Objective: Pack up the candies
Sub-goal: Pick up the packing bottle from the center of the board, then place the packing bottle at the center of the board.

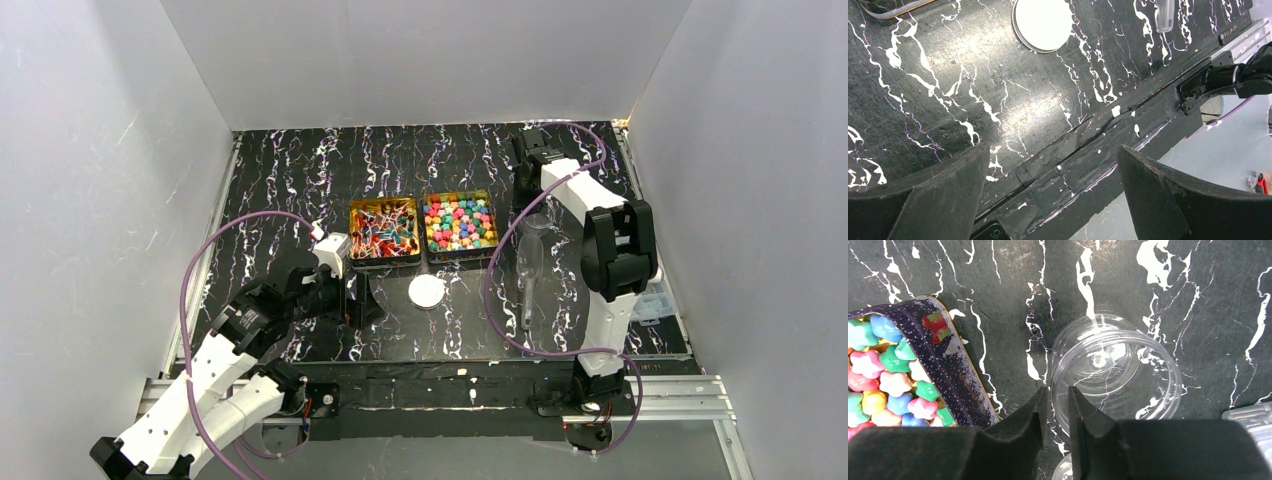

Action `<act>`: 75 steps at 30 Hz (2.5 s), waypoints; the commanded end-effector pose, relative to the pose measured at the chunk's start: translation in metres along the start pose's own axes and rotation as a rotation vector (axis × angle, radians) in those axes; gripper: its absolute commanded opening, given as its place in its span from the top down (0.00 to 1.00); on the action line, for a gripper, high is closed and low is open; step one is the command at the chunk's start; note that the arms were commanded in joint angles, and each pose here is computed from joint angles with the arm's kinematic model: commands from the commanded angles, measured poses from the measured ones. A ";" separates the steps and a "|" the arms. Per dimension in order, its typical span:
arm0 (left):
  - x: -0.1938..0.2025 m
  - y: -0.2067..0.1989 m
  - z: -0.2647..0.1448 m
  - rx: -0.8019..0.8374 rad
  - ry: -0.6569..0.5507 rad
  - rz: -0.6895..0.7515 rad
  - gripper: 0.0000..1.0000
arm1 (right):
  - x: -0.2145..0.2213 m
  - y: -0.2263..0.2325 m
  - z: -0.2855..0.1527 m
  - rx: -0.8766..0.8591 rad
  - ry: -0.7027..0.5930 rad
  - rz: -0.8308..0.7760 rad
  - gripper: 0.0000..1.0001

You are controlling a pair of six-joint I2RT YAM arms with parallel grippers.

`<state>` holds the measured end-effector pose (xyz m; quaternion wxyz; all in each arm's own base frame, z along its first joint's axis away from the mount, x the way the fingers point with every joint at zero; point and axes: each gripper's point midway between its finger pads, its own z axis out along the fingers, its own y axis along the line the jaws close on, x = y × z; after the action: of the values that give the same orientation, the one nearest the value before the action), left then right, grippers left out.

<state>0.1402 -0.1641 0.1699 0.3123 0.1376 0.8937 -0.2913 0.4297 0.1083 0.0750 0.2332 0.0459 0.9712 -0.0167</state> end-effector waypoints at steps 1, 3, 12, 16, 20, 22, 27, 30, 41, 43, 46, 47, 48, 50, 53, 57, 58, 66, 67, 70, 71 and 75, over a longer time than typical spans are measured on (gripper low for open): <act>0.004 0.000 0.001 0.008 0.013 0.009 0.02 | -0.011 0.001 0.001 -0.007 -0.031 0.011 0.72; 0.004 0.000 0.001 0.008 0.013 0.009 0.02 | -0.011 0.001 0.000 -0.006 -0.030 0.008 0.77; 0.004 -0.001 0.000 0.012 0.013 0.010 0.02 | -0.021 0.002 -0.023 -0.031 -0.079 0.000 0.95; 0.003 -0.001 0.000 0.011 0.007 0.010 0.02 | -0.028 0.002 -0.040 -0.052 -0.113 -0.011 0.99; 0.002 0.000 -0.001 0.005 -0.001 0.010 0.02 | -0.033 0.005 -0.066 -0.100 -0.149 -0.025 0.99; 0.002 0.000 -0.001 0.004 -0.004 0.009 0.02 | -0.035 0.008 -0.082 -0.129 -0.175 -0.032 0.99; 0.001 0.000 -0.002 0.003 -0.009 0.007 0.02 | -0.028 0.018 -0.122 -0.186 -0.197 -0.078 0.99; 0.001 0.000 -0.002 0.004 -0.010 0.009 0.02 | -0.016 0.025 -0.143 -0.232 -0.197 -0.105 0.99; 0.001 -0.001 -0.004 0.006 -0.021 0.005 0.02 | 0.050 0.061 -0.195 -0.358 -0.140 -0.256 0.99; 0.000 -0.001 -0.004 0.008 -0.023 0.006 0.02 | 0.066 0.069 -0.201 -0.377 -0.122 -0.287 0.99; 0.000 -0.001 -0.004 0.007 -0.026 0.004 0.02 | 0.090 0.078 -0.206 -0.401 -0.093 -0.318 0.99; 0.000 -0.001 -0.004 0.008 -0.027 0.005 0.02 | 0.098 0.080 -0.205 -0.404 -0.084 -0.327 0.99; -0.001 -0.001 -0.005 0.008 -0.029 0.004 0.02 | 0.107 0.081 -0.205 -0.410 -0.074 -0.333 0.99; 0.000 -0.001 -0.004 0.009 -0.029 0.003 0.02 | 0.127 0.085 -0.202 -0.423 -0.048 -0.353 0.99; 0.000 -0.002 -0.004 0.011 -0.027 0.005 0.02 | 0.151 0.091 -0.196 -0.443 -0.018 -0.367 0.99; 0.000 -0.002 -0.004 0.016 -0.024 0.005 0.02 | 0.172 0.099 -0.189 -0.464 -0.016 -0.359 0.99; 0.000 -0.003 -0.003 0.017 -0.022 0.005 0.02 | 0.175 0.100 -0.187 -0.466 -0.014 -0.358 0.99; 0.001 -0.003 -0.002 0.019 -0.015 0.005 0.02 | 0.196 0.114 -0.168 -0.446 -0.022 -0.372 0.99; 0.001 -0.003 -0.002 0.019 -0.017 0.006 0.02 | 0.197 0.116 -0.165 -0.443 -0.027 -0.370 0.99; 0.001 -0.003 -0.002 0.020 -0.015 0.005 0.02 | 0.201 0.120 -0.155 -0.440 -0.028 -0.364 0.99; 0.001 -0.003 -0.002 0.020 -0.016 0.007 0.02 | 0.202 0.121 -0.152 -0.439 -0.028 -0.363 0.99; 0.001 -0.003 -0.002 0.020 -0.014 0.007 0.02 | 0.205 0.130 -0.143 -0.445 -0.027 -0.360 0.99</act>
<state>0.1403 -0.1636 0.1753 0.3256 0.1363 0.8874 -0.2966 0.1835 0.2456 0.1094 0.2161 -0.1929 0.9468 0.1401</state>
